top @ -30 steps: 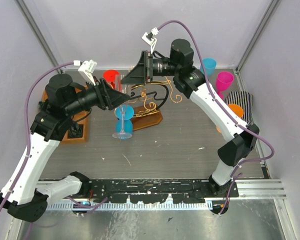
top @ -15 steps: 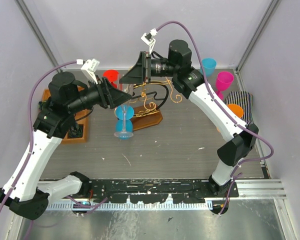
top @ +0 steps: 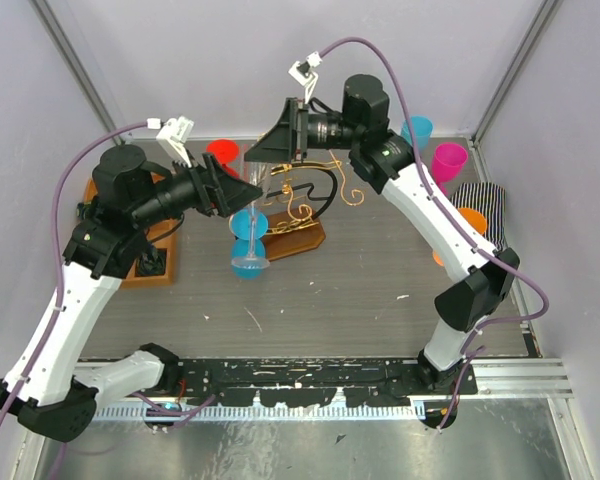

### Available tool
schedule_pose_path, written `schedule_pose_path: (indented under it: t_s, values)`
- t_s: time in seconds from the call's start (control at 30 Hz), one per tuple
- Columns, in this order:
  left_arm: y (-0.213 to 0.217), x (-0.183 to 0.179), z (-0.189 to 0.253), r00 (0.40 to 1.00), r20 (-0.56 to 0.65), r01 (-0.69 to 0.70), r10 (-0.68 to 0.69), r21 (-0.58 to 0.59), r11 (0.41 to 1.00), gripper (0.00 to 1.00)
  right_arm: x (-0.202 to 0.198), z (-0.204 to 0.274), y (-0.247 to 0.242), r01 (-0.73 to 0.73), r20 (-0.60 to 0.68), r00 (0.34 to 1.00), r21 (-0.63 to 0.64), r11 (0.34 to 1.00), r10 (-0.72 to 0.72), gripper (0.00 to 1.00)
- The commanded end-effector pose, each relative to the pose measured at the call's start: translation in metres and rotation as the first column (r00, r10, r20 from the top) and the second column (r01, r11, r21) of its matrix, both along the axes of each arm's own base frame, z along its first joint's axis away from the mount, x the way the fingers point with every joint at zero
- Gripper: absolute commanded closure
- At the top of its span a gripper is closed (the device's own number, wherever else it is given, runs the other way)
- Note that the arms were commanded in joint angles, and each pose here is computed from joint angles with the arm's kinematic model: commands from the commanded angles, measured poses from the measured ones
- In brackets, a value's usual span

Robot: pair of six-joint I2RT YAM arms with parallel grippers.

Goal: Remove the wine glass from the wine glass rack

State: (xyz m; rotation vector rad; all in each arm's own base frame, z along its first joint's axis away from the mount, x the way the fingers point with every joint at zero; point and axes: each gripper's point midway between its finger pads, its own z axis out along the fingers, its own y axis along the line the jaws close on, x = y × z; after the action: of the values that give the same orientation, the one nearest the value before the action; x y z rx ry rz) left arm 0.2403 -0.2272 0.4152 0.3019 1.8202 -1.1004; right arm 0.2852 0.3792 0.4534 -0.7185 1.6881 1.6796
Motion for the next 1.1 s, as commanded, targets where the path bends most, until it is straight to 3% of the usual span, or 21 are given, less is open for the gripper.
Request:
schedule_pose_path:
  t_s: [0.0, 0.2, 0.37, 0.53, 0.63, 0.87, 1.07]
  values:
    - [0.017, -0.002, 0.013, 0.997, 0.037, -0.071, 0.071, 0.009, 0.997, 0.19, 0.023, 0.036, -0.029, 0.097, 0.101, 0.99, 0.053, 0.994, -0.102, 0.5]
    - [0.034, 0.008, 0.007, 0.987, 0.006, -0.16, 0.16, 0.039, 0.986, 0.15, 0.068, 0.042, -0.066, 0.255, 0.147, 0.955, 0.028, 0.967, -0.256, 0.52]
    - [0.056, 0.015, 0.008, 0.969, 0.008, -0.248, 0.248, 0.045, 0.968, 0.15, 0.129, 0.053, -0.134, 0.476, 0.212, 0.858, 0.015, 0.879, -0.468, 0.53]
    - [0.061, 0.014, 0.003, 0.967, -0.003, -0.254, 0.255, 0.066, 0.965, 0.15, 0.177, 0.06, -0.198, 0.661, 0.269, 0.718, 0.024, 0.75, -0.642, 0.54]
    - [0.063, 0.013, -0.001, 0.966, -0.006, -0.258, 0.259, 0.079, 0.963, 0.15, 0.202, 0.056, -0.227, 0.77, 0.318, 0.602, 0.014, 0.638, -0.733, 0.55]
    - [0.076, 0.014, -0.004, 0.948, 0.019, -0.319, 0.318, 0.085, 0.944, 0.15, 0.246, 0.027, -0.269, 0.904, 0.44, 0.402, -0.055, 0.423, -0.803, 0.56]
    - [0.081, 0.016, -0.013, 0.941, 0.013, -0.338, 0.338, 0.107, 0.935, 0.15, 0.266, 0.005, -0.294, 0.954, 0.521, 0.288, -0.081, 0.289, -0.804, 0.56]
